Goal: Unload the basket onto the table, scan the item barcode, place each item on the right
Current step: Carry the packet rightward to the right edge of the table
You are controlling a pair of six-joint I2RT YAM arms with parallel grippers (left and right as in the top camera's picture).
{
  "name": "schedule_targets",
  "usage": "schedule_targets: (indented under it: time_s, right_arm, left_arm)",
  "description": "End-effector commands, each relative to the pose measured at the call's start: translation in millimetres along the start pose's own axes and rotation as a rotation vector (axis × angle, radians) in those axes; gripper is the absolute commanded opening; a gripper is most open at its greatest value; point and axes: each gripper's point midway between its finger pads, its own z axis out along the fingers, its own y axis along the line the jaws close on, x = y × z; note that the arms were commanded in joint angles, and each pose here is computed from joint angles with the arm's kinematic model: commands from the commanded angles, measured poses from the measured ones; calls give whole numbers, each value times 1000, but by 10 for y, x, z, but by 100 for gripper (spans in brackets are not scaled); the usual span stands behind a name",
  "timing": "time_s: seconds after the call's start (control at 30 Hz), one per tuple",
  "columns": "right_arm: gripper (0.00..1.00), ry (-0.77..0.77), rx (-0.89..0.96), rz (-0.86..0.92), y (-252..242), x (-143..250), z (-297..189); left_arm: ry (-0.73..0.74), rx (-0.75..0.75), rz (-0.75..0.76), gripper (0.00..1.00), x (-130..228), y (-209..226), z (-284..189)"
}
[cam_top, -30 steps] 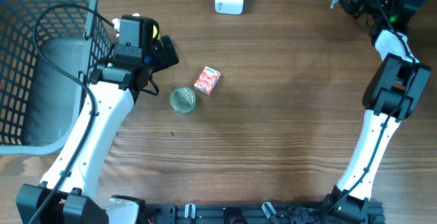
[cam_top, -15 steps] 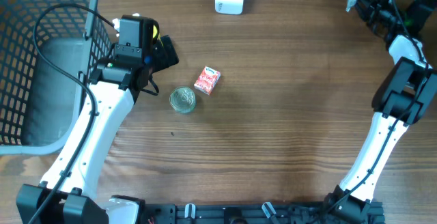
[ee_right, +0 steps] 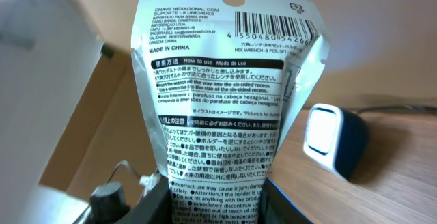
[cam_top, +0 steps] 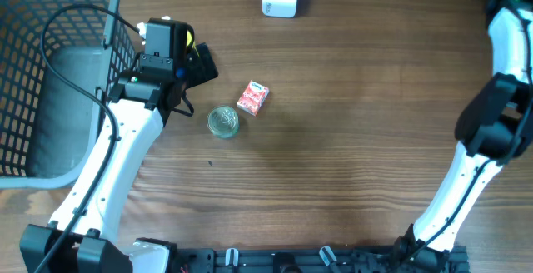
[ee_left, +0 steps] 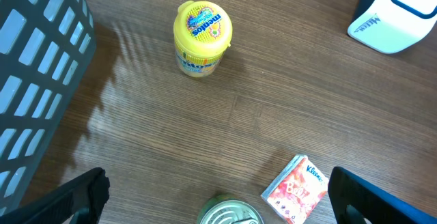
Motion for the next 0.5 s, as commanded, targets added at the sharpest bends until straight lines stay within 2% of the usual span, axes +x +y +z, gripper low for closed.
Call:
schedule_targets:
  time_s: [0.0, 0.33, 0.47]
  right_arm:
    - [5, 63, -38, -120, 843, -9, -37]
    - [5, 141, -62, -233, 2369, 260, -112]
    - [5, 133, -65, -351, 3121, 479, -173]
  left_arm:
    - [-9, 4, -21, 100, -22, -6, -30]
    - [-8, 4, -22, 100, -20, -5, -30]
    - [-8, 3, -21, 100, -19, -5, -30]
